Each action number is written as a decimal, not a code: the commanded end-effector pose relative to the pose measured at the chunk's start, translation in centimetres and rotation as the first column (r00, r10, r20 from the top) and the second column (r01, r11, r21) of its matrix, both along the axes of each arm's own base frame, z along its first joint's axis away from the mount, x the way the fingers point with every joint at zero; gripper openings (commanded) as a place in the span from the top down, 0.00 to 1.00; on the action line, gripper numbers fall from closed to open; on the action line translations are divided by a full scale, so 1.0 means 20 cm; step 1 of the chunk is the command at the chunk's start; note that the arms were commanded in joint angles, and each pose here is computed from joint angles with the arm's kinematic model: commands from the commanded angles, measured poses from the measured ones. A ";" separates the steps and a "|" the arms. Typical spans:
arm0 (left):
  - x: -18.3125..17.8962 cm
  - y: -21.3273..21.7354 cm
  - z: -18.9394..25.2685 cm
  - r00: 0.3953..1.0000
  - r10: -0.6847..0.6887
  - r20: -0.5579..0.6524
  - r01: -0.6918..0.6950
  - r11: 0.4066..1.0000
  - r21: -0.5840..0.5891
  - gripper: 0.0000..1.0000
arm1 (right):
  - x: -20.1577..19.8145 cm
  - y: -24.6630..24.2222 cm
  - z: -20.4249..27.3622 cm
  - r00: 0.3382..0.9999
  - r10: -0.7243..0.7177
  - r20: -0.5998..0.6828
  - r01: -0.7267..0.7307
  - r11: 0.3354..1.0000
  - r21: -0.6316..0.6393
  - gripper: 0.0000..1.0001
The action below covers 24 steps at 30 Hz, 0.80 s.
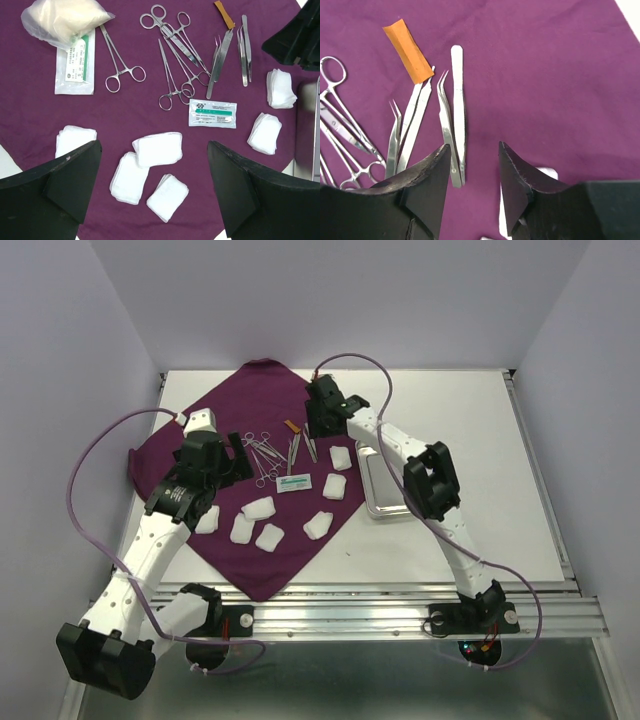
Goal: Prepare the surgical pack
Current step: Place the container at the center of the board, then pick up the medical item from the surgical kit.
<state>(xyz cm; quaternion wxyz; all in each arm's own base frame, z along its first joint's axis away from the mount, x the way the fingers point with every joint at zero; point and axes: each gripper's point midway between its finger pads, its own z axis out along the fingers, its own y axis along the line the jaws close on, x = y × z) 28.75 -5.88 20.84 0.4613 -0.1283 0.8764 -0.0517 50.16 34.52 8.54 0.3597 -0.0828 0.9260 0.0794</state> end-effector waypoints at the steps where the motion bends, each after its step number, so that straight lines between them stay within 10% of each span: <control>1: 0.02 -0.01 0.01 1.000 -0.011 0.020 0.011 1.000 -0.014 0.01 | 0.03 0.10 0.06 1.000 0.018 0.023 -0.020 0.998 0.066 0.52; 24: 0.00 -0.01 0.02 0.999 -0.031 0.029 0.032 0.999 -0.017 0.01 | 0.02 0.12 -0.20 1.000 -0.017 -0.027 0.017 1.000 0.005 0.67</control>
